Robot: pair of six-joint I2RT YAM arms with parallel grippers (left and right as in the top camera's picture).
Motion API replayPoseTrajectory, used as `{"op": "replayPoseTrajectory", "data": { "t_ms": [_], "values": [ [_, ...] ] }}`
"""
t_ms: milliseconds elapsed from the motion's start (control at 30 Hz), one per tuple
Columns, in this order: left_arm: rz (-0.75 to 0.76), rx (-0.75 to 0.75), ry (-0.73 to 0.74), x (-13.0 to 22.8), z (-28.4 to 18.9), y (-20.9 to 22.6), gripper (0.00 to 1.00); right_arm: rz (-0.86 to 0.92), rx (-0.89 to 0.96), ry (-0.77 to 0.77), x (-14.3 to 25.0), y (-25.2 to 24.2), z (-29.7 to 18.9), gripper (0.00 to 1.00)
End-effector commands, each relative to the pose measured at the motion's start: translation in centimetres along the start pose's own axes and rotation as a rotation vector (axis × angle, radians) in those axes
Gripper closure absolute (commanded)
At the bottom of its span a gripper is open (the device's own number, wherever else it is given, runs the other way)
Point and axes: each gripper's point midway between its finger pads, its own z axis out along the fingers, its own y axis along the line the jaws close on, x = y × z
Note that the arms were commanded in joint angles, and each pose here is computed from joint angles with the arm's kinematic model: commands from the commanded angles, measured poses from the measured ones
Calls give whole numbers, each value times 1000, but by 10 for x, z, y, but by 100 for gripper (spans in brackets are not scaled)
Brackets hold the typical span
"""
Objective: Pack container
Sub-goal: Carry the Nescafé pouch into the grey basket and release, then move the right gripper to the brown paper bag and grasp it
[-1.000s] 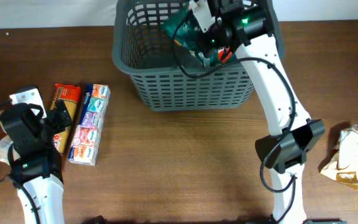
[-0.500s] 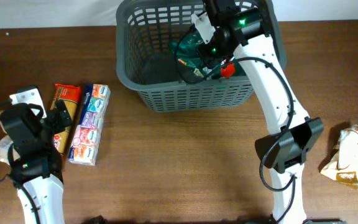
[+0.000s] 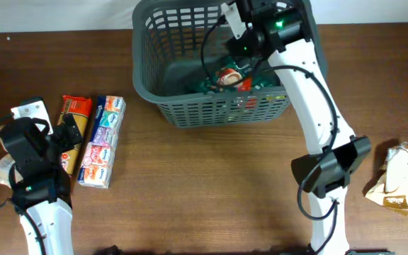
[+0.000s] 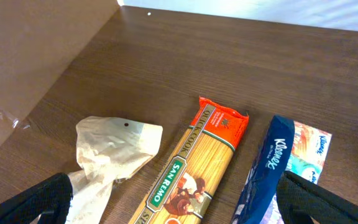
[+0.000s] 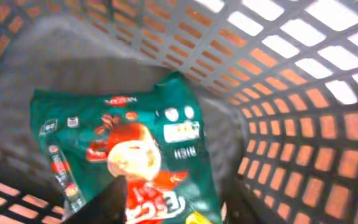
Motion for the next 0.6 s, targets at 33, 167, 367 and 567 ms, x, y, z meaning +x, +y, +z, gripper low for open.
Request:
{"op": "replayPoseTrajectory", "data": {
  "t_ms": [33,167,367,567],
  "values": [
    [13,-13,-12,-6,-1,4,1,75,115,-253,-36,-32,-117,46],
    [15,-9,-1,-3,0,2,1,115,252,-345,-33,-59,-181,45],
    [17,-6,20,2,1,2,1,278,376,-392,7,-116,-249,44],
    [17,-7,22,2,1,2,1,520,466,-331,90,-193,-271,42]
  ]
}}
